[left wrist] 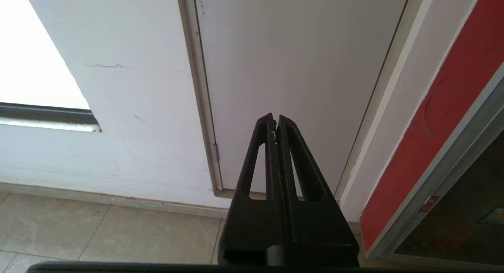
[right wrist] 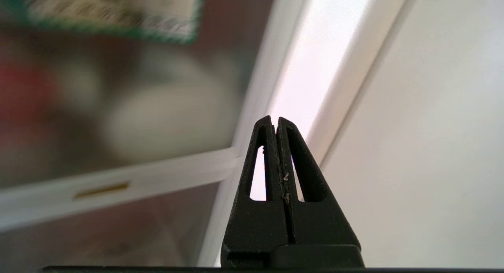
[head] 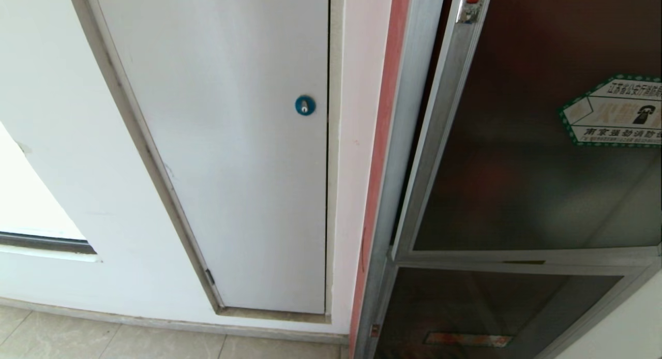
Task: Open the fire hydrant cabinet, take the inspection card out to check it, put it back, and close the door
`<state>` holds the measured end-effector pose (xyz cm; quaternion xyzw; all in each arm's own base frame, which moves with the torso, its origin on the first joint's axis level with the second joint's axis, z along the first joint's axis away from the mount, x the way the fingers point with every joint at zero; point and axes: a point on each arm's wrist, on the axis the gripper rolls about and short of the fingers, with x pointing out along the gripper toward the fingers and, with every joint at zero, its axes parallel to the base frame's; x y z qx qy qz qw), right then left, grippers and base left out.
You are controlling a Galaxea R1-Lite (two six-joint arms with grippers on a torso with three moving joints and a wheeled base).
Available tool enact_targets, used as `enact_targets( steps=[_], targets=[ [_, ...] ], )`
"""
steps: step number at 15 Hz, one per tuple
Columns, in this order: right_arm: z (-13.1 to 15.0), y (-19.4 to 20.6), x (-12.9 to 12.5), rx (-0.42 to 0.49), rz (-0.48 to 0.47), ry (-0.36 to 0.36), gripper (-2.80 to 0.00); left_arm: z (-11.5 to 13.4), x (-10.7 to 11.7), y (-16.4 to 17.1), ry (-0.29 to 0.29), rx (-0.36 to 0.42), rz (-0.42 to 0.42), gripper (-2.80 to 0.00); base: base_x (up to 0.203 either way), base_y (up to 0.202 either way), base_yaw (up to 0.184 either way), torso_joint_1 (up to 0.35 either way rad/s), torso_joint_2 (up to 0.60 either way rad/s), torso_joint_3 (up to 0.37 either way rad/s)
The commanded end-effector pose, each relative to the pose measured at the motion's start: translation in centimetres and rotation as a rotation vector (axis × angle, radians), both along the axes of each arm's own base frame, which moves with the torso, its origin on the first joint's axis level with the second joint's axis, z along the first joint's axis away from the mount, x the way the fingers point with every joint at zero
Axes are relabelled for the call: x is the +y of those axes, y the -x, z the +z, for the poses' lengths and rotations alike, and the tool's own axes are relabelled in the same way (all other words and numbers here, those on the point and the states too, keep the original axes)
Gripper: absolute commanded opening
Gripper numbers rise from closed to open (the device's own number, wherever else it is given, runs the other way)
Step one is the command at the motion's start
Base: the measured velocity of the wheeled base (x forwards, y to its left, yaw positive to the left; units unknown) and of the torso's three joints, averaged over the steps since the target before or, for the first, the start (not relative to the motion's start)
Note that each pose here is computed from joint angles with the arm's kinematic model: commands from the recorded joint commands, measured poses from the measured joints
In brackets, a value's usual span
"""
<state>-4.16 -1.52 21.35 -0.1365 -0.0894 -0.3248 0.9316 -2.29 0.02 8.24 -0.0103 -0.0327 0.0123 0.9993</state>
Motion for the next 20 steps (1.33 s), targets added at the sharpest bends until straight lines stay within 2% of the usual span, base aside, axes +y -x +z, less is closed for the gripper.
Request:
enact_targets(
  steps=[1,4,7,10,12,15,20],
  targets=[
    [-2.3,0.9,0.2,-0.03,0.061,0.016,-2.8,-0.5,0.0,-0.2,0.001,0.019,0.001,-2.8,0.0,0.0,0.0,0.0,0.0,0.0],
    [-6.3,1.0,0.6,-0.044,0.267,0.051,-2.8,-0.5,0.0,-0.2,0.0,0.019,0.001,-2.8,0.0,0.0,0.0,0.0,0.0,0.0],
    [-8.1,0.1,1.0,-0.051,0.472,-0.073,-2.8,-0.5,0.0,-0.2,0.0,0.019,0.001,-2.8,0.0,0.0,0.0,0.0,0.0,0.0],
    [-10.4,-1.0,1.2,0.021,0.551,-0.119,-2.8,-0.5,0.0,-0.2,0.0,0.019,0.001,-2.8,0.0,0.0,0.0,0.0,0.0,0.0],
    [-11.2,-1.3,1.4,0.035,0.658,-0.184,-2.8,-0.5,0.0,-0.2,0.0,0.019,0.001,-2.8,0.0,0.0,0.0,0.0,0.0,0.0],
    [-12.3,-1.7,1.5,0.078,0.691,-0.194,-2.8,-0.5,0.0,-0.2,0.0,0.019,0.001,-2.8,0.0,0.0,0.0,0.0,0.0,0.0],
    [-12.9,-1.9,1.5,0.121,0.688,-0.201,-2.8,-0.5,0.0,-0.2,0.001,0.019,0.001,-2.8,0.0,0.0,0.0,0.0,0.0,0.0]
  ],
)
